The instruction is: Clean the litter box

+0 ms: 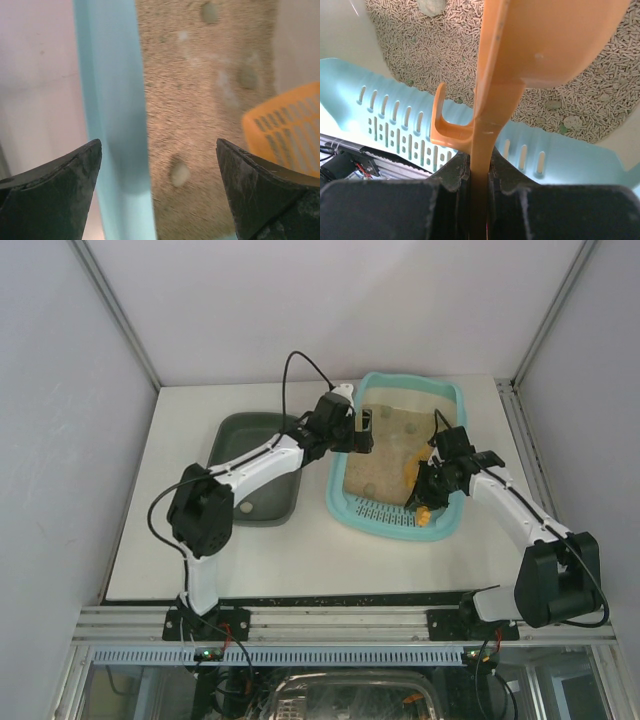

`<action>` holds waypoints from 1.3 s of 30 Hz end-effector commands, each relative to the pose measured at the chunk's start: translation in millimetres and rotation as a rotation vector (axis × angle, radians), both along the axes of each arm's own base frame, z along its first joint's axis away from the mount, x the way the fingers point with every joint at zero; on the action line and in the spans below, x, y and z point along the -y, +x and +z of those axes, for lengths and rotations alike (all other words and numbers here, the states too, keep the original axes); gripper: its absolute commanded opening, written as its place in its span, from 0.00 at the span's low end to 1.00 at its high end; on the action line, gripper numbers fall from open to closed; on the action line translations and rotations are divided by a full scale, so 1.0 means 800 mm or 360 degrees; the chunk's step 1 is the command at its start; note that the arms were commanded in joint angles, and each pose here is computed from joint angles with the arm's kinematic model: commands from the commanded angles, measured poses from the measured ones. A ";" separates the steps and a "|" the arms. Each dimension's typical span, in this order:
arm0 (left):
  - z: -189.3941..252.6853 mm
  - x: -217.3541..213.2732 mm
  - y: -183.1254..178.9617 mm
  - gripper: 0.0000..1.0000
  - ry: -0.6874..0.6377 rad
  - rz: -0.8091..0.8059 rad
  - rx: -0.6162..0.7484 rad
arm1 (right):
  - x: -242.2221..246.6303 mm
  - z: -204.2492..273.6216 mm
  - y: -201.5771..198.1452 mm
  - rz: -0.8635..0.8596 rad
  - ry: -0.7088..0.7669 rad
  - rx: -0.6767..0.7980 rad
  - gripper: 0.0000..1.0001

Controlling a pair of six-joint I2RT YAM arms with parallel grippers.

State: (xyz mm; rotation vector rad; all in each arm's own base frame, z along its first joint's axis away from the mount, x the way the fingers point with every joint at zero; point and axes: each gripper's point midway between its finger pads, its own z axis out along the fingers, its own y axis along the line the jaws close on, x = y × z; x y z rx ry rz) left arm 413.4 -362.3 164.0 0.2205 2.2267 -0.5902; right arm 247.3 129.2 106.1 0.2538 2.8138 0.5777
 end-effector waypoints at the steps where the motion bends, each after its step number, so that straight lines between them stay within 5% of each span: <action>1: 0.020 -0.011 0.052 1.00 0.0174 0.0094 0.0286 | 0.011 -0.026 -0.018 0.0048 -0.0034 -0.0108 0.00; 5: 0.014 -0.017 0.069 0.89 0.0304 0.0091 0.0345 | -0.002 -0.020 -0.006 0.0051 0.0121 -0.0055 0.00; 13: 0.015 -0.020 0.052 0.32 0.0359 -0.0006 0.0242 | 0.015 -0.013 0.005 0.0029 0.0239 -0.0017 0.00; 19: 0.009 -0.038 0.001 0.25 0.0280 0.0066 -0.0078 | 0.029 -0.009 0.023 -0.0025 0.0261 -0.0009 0.00; 26: -0.034 -0.069 -0.064 0.06 0.0299 0.0160 -0.0469 | 0.033 0.022 0.084 -0.0154 0.0135 -0.0093 0.00; 39: -0.030 -0.070 -0.088 0.02 0.0094 0.0168 -0.0455 | -0.010 0.005 0.140 -0.0010 -0.0058 -0.0265 0.00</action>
